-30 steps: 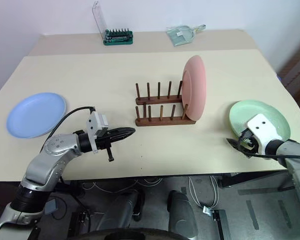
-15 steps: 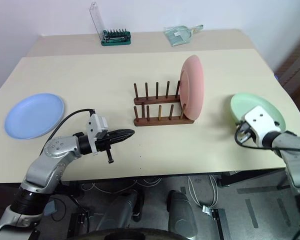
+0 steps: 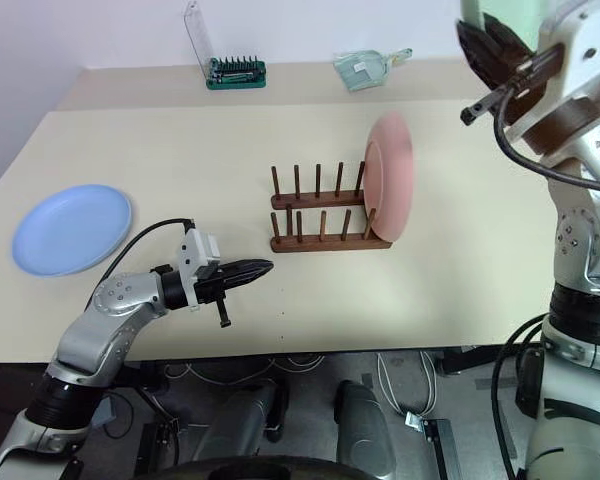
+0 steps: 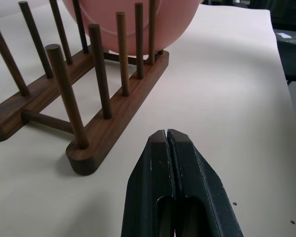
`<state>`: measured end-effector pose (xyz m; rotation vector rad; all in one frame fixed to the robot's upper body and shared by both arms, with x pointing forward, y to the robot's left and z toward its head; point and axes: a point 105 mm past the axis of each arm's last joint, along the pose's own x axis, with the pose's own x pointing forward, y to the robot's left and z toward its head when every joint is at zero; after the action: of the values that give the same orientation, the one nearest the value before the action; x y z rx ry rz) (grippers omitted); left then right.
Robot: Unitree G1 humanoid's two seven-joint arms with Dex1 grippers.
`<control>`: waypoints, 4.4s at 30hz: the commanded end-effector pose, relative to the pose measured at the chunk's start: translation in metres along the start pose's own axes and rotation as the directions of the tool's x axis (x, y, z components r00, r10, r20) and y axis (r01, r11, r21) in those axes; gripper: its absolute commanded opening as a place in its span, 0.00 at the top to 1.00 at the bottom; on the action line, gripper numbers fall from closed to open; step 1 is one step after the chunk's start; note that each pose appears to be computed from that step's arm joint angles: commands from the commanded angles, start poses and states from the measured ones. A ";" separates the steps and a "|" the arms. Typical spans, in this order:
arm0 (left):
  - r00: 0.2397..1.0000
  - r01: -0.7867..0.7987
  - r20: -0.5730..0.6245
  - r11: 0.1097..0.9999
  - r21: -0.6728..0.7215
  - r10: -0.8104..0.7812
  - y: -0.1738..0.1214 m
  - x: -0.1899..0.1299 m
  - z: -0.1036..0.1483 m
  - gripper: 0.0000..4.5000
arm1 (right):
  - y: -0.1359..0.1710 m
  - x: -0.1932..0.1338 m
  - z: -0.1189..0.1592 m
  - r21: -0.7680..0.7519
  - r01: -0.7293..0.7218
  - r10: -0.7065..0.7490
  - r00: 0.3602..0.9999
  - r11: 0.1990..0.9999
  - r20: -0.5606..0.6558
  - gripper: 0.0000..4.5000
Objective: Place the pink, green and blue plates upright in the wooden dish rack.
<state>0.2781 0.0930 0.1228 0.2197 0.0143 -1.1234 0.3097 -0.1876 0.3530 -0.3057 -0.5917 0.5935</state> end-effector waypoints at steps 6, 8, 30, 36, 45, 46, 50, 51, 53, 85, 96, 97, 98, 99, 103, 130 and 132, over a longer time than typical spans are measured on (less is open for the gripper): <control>0.999 -0.029 0.020 0.999 0.018 0.029 -0.002 -0.006 0.007 1.00 | 0.102 0.000 0.029 0.618 -0.427 0.309 0.904 0.660 0.294 0.98; 0.999 -0.031 0.020 0.999 0.017 0.030 -0.002 -0.006 0.007 1.00 | 0.107 0.001 0.020 0.683 -0.394 0.289 0.918 0.614 0.271 0.98; 0.999 -0.036 0.010 0.999 0.018 0.036 -0.002 -0.008 0.008 1.00 | 0.103 0.007 -0.051 0.848 -0.037 0.070 0.998 0.529 0.000 0.98; 0.999 -0.039 0.009 0.999 0.019 0.039 -0.002 -0.008 0.008 1.00 | 0.102 0.007 -0.061 0.872 0.022 0.038 0.998 0.488 -0.047 0.98; 0.999 -0.039 0.008 0.999 0.022 0.039 -0.001 -0.007 0.008 1.00 | 0.104 0.007 -0.064 0.883 0.039 0.036 0.997 0.468 -0.063 0.84; 0.999 -0.039 0.009 0.999 0.023 0.038 -0.001 -0.007 0.008 1.00 | 0.104 0.007 -0.064 0.882 0.039 0.036 0.997 0.469 -0.063 0.76; 0.999 -0.036 0.011 0.999 0.023 0.036 -0.002 -0.007 0.009 1.00 | 0.102 0.007 -0.064 0.873 0.052 0.029 0.997 0.486 -0.075 0.34; 0.999 -0.036 0.012 0.999 0.024 0.036 -0.002 -0.006 0.009 1.00 | 0.102 0.006 -0.064 0.871 0.054 0.027 0.997 0.488 -0.077 0.22; 0.999 -0.036 0.012 0.999 0.024 0.035 -0.002 -0.006 0.009 1.00 | 0.102 0.006 -0.064 0.867 0.054 0.027 0.997 0.495 -0.078 0.22; 0.934 -0.354 0.063 0.935 0.033 0.351 0.050 -0.037 0.028 0.71 | 0.104 0.013 -0.026 0.139 -0.403 0.422 0.894 0.905 -0.153 0.22; 0.148 -0.988 -0.043 0.146 -0.043 0.988 0.126 -0.208 0.040 0.02 | 0.154 0.048 -0.056 0.003 -0.615 0.605 0.775 0.788 -0.184 0.22; 0.060 -0.998 -0.082 0.058 -0.030 0.995 0.126 -0.224 0.036 0.02 | 0.158 0.049 -0.057 0.004 -0.625 0.615 0.768 0.781 -0.180 0.22; -0.028 -0.999 -0.119 -0.033 -0.034 0.992 0.125 -0.238 0.031 0.02 | 0.162 0.049 -0.057 0.008 -0.637 0.628 0.758 0.771 -0.175 0.22; -0.104 -0.991 -0.150 -0.114 -0.066 0.983 0.123 -0.252 0.027 0.02 | 0.165 0.048 -0.058 0.011 -0.647 0.639 0.750 0.763 -0.170 0.22; -0.192 -0.970 -0.241 -0.221 -0.101 0.951 0.117 -0.271 0.013 0.02 | 0.170 0.050 -0.058 0.019 -0.655 0.649 0.744 0.756 -0.159 0.22; -0.134 -0.901 -0.539 -0.328 -0.282 0.832 0.117 -0.258 -0.060 0.86 | 0.174 0.040 -0.062 0.059 -0.641 0.641 0.751 0.766 -0.158 0.22; -0.136 -0.899 -0.535 -0.331 -0.287 0.834 0.117 -0.257 -0.060 0.99 | 0.174 0.040 -0.063 0.059 -0.640 0.640 0.752 0.766 -0.160 0.22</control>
<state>0.2797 0.3795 0.1129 -0.3640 0.2946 0.6667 0.3044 -0.0312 0.2298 -0.5490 -0.2312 1.2372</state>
